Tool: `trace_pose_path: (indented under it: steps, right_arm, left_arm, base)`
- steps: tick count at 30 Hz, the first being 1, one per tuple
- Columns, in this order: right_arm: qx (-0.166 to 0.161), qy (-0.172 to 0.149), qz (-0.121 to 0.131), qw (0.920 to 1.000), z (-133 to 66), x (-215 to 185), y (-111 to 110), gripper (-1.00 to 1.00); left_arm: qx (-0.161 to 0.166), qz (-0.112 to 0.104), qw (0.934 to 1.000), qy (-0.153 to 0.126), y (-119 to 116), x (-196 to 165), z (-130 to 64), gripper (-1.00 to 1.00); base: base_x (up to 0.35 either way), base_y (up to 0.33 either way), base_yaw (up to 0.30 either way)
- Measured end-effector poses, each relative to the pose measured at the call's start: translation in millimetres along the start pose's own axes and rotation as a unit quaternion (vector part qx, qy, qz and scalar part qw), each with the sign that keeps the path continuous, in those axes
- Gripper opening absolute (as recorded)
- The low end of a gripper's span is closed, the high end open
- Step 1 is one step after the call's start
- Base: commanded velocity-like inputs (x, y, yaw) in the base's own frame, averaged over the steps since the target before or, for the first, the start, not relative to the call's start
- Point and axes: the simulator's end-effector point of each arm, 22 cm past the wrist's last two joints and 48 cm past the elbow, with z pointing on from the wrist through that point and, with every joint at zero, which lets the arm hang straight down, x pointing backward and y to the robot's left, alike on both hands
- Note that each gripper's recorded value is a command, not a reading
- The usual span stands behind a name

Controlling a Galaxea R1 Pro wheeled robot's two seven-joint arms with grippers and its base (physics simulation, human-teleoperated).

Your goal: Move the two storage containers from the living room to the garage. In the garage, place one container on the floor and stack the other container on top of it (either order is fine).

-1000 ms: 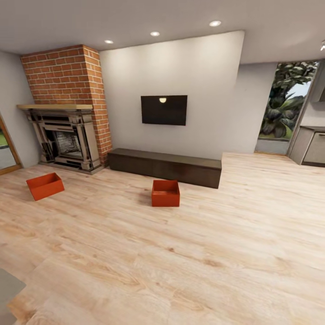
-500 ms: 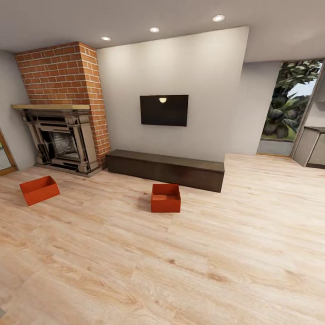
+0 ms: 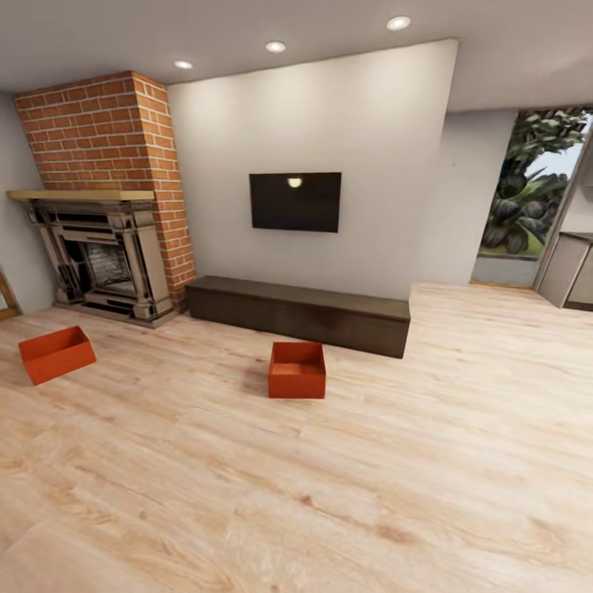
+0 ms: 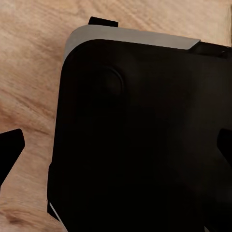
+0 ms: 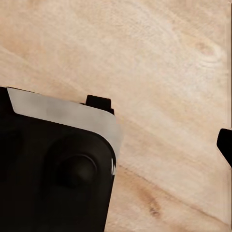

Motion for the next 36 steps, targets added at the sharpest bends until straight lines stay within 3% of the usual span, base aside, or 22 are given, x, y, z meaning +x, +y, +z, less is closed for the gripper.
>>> trace_pose_path:
  steps: [36]
  right_arm:
    - [0.001, 0.0, 0.001, 1.0, 0.0, 0.1, -1.0, 1.0]
  left_arm:
    - [0.0, 0.0, 1.0, 0.0, 0.1, 0.0, 0.0, 1.0]
  base:
    - [0.316, 0.0, 0.0]
